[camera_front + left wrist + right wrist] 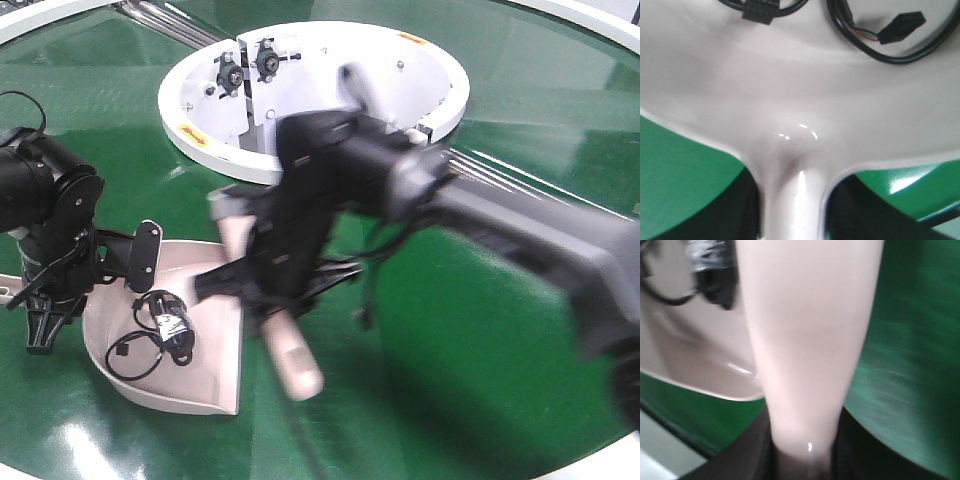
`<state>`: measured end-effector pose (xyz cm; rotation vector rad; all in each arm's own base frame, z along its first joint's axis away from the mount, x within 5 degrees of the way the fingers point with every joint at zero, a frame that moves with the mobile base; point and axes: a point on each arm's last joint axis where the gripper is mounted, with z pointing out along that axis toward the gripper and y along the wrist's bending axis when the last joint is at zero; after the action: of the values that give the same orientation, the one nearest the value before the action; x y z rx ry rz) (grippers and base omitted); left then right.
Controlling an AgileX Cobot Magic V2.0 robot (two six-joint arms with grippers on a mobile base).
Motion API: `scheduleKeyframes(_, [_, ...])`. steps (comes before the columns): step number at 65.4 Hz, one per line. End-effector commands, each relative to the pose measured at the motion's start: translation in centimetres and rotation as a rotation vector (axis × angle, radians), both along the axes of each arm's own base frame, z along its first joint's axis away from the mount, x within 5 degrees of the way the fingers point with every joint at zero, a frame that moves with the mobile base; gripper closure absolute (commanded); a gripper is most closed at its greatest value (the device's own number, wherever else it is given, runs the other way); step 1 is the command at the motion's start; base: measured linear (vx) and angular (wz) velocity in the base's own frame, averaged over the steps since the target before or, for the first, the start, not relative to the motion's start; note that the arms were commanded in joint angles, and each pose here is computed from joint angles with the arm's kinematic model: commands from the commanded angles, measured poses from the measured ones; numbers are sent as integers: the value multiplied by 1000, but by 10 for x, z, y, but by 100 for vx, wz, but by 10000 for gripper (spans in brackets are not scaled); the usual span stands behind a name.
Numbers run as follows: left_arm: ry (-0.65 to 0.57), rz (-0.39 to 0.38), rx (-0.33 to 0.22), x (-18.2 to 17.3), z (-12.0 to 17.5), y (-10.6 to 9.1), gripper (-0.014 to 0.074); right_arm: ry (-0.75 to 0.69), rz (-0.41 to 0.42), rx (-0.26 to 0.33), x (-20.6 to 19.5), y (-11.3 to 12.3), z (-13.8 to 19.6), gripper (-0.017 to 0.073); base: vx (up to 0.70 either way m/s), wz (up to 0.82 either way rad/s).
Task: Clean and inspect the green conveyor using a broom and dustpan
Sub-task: 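Carry the brush back and lower it onto the belt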
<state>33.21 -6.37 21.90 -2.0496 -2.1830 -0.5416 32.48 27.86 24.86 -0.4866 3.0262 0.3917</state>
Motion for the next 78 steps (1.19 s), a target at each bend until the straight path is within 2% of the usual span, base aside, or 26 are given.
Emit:
scheduleKeyframes(1, [-89,-6,-24,1,21,-3,600,-57,-33,-27,-2,-49,40,559,0,0])
scheduleKeyframes(18, [-89,-6,-24,1,21,-3,600,-73,-108,-163,-7,-136,40,557,0,0])
scheduleKeyframes(27, [-89,-6,-24,1,21,-3,600,-25,-102,-194,-13,-168,27,554,0,0])
scheduleKeyframes(37, [-89,-6,-24,1,21,-3,600,23,-112,-208,-19,-193,8,554,0,0])
scheduleKeyframes(46, [-89,-6,-24,1,21,-3,600,48,-122,-205,-23,-205,-10,554,0,0])
scheduleKeyframes(55, [-89,-6,-24,1,21,-3,600,45,-116,-210,-28,-207,-25,553,0,0])
scheduleKeyframes(78, [-89,-6,-24,1,21,-3,600,67,-116,-214,-29,-207,-33,546,0,0])
